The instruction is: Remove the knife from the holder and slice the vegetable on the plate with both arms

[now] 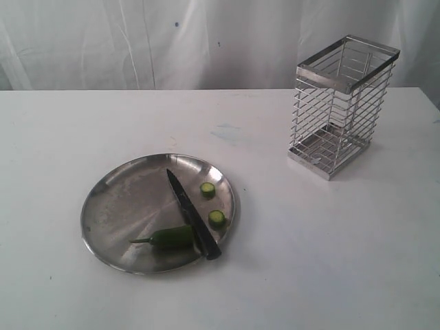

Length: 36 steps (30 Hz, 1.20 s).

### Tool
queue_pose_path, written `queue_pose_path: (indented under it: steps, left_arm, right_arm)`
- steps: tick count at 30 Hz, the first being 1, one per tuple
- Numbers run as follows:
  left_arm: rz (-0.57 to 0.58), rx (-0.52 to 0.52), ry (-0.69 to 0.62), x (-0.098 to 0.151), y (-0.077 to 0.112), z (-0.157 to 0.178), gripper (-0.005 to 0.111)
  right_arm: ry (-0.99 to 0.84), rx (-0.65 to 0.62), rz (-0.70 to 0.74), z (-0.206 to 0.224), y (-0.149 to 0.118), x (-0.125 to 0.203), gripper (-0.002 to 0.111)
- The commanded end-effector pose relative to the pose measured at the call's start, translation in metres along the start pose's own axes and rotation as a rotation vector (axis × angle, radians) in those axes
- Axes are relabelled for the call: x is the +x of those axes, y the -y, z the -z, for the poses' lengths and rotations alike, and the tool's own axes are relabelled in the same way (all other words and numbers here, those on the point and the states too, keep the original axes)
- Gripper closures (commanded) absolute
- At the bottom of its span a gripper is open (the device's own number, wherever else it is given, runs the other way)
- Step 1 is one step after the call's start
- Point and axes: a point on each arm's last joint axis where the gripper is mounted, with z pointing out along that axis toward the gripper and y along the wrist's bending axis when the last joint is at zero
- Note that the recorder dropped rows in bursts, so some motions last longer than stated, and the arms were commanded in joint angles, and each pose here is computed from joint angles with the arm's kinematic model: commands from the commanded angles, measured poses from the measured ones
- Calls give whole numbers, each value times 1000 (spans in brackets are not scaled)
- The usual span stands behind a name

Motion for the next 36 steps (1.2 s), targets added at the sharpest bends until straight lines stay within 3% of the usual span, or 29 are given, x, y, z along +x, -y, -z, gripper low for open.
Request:
queue_pose_path:
  steps: [1, 11, 17, 18, 22, 24, 28, 31, 36]
  left_arm:
    - [19, -3, 67, -7, -1, 13, 107]
    - [23, 101, 34, -1, 7, 13, 107]
    - [18, 101, 34, -1, 7, 13, 107]
    - [0, 94, 31, 0, 7, 13, 107]
    - [-350, 88, 31, 17, 3, 14, 107]
    - [-368, 98, 32, 25, 1, 15, 107]
    - [31, 91, -92, 50, -3, 19, 107]
    - [75, 37, -240, 79, -12, 21, 107]
    - [80, -46, -596, 130, -23, 36, 107]
  right_arm:
    - [4, -1, 15, 0, 0, 0, 108]
    - [4, -1, 15, 0, 0, 0, 108]
    - [4, -1, 15, 0, 0, 0, 108]
    - [4, -1, 15, 0, 0, 0, 108]
    - [4, -1, 15, 0, 0, 0, 108]
    - [4, -1, 15, 0, 0, 0, 108]
    - [4, -1, 15, 0, 0, 0, 108]
    - [4, -1, 15, 0, 0, 0, 108]
    - [4, -1, 15, 0, 0, 0, 108]
